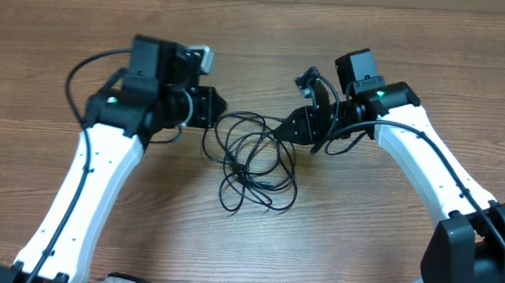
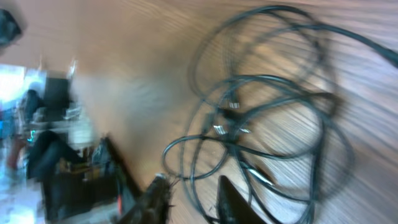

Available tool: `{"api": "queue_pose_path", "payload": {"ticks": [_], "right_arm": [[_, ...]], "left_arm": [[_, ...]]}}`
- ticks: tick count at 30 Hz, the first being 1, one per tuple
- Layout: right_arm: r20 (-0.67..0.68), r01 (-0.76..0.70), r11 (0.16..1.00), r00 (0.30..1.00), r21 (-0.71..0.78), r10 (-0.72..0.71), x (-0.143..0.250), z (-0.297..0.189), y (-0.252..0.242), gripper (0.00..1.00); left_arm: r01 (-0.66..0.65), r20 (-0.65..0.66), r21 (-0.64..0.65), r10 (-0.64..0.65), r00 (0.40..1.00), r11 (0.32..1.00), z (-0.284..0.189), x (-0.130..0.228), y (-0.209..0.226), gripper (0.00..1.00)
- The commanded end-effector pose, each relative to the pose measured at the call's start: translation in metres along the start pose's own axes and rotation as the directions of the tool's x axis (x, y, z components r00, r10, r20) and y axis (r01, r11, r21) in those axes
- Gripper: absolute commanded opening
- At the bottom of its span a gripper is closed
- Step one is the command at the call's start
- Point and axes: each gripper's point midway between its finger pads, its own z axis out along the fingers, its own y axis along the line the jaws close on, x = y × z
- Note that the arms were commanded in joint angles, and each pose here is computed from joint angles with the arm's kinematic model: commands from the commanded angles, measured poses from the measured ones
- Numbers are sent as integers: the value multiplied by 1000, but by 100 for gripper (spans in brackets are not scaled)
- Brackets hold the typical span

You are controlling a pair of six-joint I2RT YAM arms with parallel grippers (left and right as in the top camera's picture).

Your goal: Untangle cables

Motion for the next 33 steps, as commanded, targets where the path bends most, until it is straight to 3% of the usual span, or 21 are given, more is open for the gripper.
{"api": "queue_pose_path", "payload": {"ticks": [1, 4, 9, 17, 24, 26, 30, 33], "right_arm": [[73, -172, 934, 985, 314, 157, -2, -12, -54, 33], [143, -298, 824, 955, 483, 261, 5, -27, -87, 44], [222, -442, 720, 896, 535, 385, 15, -50, -114, 53], [240, -527, 708, 848, 471, 472, 20, -65, -126, 58], [235, -535, 709, 843, 460, 484, 22, -66, -126, 57], [232, -535, 712, 843, 455, 486, 21, -65, -125, 58], [227, -537, 712, 841, 453, 491, 23, -65, -124, 58], [224, -538, 710, 841, 455, 493, 24, -65, -124, 58]], "left_arm": [[-21, -70, 41, 24, 997, 999, 21, 10, -10, 32], [-20, -131, 44, 26, 991, 999, 40, 21, -12, 38], [-26, -239, 48, 36, 970, 999, 81, 43, -14, 39], [-53, -361, 44, 65, 930, 998, 129, 76, -12, 38], [-113, -384, -15, 98, 918, 994, 165, 88, 1, 41], [-120, -373, -6, 109, 921, 993, 169, 86, -1, 36], [-135, -343, 24, 135, 929, 991, 173, 80, -10, 5], [-121, -326, 101, 148, 934, 988, 168, 72, -28, 4]]}}
